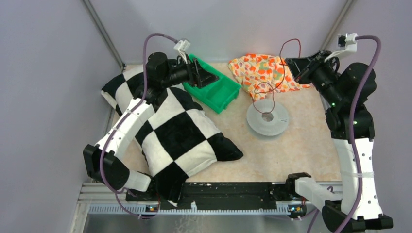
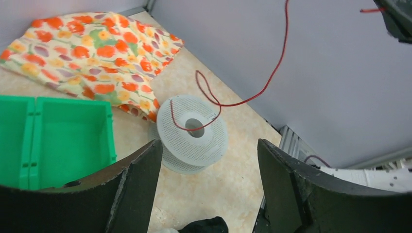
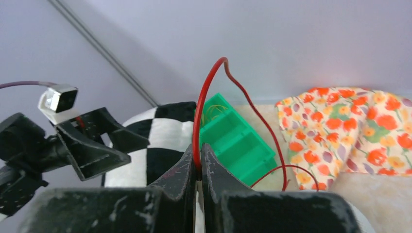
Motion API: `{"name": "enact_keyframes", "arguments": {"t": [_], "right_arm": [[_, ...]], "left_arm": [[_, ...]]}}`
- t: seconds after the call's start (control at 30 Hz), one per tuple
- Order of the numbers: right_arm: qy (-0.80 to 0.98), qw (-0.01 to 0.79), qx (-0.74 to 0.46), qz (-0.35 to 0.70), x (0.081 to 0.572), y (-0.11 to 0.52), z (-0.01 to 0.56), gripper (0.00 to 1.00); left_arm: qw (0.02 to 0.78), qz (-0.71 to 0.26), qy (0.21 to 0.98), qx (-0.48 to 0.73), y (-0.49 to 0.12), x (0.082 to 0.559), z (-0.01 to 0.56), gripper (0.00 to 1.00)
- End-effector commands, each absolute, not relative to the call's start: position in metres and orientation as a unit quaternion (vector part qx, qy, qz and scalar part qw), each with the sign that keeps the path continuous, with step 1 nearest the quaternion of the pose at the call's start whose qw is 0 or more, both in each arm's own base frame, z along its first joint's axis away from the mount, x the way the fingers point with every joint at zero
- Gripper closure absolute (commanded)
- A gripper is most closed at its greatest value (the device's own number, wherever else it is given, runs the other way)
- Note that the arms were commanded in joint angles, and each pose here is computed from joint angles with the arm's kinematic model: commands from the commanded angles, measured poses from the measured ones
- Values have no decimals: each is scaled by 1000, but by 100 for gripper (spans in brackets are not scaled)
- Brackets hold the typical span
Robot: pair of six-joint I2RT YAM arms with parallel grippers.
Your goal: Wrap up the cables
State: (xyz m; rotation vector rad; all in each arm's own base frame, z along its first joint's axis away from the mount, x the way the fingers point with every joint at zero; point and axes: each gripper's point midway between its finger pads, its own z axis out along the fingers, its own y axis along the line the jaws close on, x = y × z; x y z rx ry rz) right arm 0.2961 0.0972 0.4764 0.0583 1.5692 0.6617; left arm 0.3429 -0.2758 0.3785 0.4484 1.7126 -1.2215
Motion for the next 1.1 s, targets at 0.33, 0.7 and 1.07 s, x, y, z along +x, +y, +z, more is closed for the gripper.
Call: {"name": "enact_keyframes", "arguments": {"t": [0.33, 0.7, 1.07], "right_arm": [[812, 413, 117, 396, 302, 143, 358, 100], [814, 356, 161, 430, 277, 159, 336, 100], [810, 357, 161, 437, 273, 161, 337, 100]], "left_arm": [[626, -430, 464, 456, -376, 247, 408, 22], [774, -155, 333, 517, -419, 231, 369, 22], [814, -115, 352, 448, -419, 253, 377, 31]]}}
